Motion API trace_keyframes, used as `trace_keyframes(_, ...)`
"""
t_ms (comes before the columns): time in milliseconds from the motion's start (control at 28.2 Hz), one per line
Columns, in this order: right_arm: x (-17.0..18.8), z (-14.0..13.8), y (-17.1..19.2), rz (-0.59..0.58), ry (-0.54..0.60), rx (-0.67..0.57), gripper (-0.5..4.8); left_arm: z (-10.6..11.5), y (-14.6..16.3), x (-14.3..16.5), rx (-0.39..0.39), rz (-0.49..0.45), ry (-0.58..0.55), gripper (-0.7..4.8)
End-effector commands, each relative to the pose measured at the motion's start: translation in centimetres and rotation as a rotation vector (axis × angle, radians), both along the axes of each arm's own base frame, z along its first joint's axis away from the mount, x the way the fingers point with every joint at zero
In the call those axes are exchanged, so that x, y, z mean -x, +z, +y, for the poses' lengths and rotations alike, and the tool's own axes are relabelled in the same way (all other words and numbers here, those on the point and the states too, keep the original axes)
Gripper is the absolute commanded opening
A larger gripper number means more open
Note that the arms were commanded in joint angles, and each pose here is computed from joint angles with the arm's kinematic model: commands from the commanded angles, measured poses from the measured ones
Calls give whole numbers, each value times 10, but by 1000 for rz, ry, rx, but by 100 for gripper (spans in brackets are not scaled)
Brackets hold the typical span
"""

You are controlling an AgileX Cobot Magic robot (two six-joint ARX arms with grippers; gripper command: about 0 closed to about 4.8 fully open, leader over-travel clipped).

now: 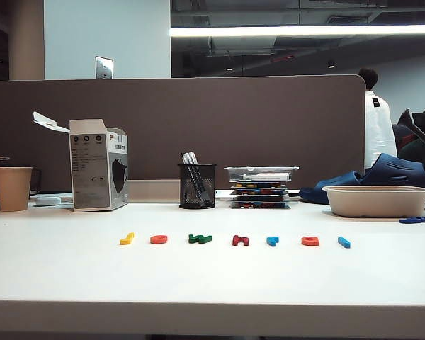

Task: Select the appropriate letters from the row of letter magnets placed on the table to arrange into the word "car".

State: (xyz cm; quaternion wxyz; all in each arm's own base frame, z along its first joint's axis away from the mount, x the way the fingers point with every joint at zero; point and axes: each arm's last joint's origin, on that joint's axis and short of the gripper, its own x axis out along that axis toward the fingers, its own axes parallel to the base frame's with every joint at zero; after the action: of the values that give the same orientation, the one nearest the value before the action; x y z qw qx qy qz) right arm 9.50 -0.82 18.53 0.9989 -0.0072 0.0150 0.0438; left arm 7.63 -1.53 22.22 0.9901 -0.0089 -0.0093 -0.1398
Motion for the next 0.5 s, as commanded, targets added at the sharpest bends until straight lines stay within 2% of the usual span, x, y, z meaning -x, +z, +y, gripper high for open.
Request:
trace_keyframes(35, 2, 0, 12, -41, -2, 1, -6, -1, 17, 9, 75, 21, -80, -5)
trace_keyframes(142, 3, 0, 16, -52, -2, 3, -6, -3, 33, 22, 105, 63, -222, -5)
trace_keyframes(248, 3, 1, 16, -49, 1, 2, -6, -4, 56, 35, 104, 102, -326, -5)
trace_keyframes(425, 3, 1, 14, -36, 2, 0, -6, -2, 113, 51, 105, 146, -337, -5)
trace_keyframes(496, 3, 1, 13, -21, 2, -2, -6, -1, 159, 54, 105, 166, -342, -5)
